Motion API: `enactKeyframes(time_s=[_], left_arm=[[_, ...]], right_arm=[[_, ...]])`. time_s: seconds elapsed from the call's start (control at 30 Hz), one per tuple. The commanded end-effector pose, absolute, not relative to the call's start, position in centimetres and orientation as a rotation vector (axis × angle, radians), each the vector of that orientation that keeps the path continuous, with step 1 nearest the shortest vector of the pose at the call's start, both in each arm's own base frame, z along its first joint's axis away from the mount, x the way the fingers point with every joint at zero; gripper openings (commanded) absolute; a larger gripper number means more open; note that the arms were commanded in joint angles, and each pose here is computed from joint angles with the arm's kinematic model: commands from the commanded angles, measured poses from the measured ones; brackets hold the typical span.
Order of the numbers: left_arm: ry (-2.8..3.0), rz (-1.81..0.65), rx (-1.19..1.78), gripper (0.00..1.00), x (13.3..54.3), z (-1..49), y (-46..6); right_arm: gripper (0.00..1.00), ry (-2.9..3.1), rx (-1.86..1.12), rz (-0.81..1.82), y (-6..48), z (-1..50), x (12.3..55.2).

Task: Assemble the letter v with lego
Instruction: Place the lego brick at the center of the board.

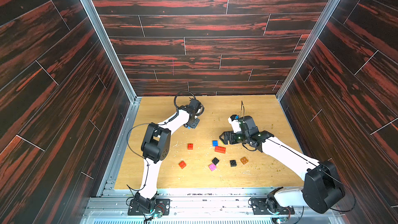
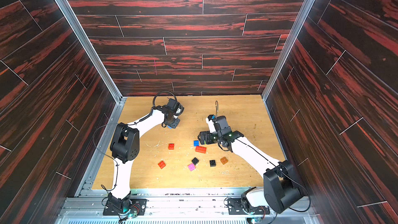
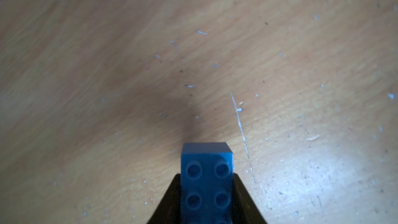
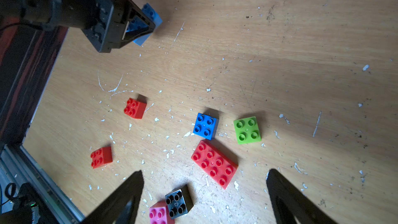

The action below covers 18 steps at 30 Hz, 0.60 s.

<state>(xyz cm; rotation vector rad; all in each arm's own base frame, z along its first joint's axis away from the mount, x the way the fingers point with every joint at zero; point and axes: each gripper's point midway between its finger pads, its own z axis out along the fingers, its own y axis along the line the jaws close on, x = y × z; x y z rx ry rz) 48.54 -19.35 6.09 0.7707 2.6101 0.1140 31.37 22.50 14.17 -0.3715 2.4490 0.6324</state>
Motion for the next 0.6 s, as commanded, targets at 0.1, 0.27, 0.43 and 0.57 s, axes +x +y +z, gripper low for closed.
enactKeyframes(time_s=[0.1,0.27,0.43,0.57], left_arm=[[2.598,-0.09,1.033,0.19,48.2,4.9,-19.8],[2.533,-0.137,1.037,0.2,50.4,5.4,-21.1],[2.515,-0.279,1.15,0.21,50.2,5.4,-23.1],[2.479,-0.311,1.201,0.22,50.2,5.3,-23.6]], right_arm=[[0.92,2.459,-0.387,0.624,23.0,14.3,32.0],[0.92,2.478,-0.386,0.624,23.4,13.7,32.4],[0.92,2.481,-0.374,0.622,23.5,13.6,32.8],[0.92,2.498,-0.373,0.609,23.5,13.3,33.0]])
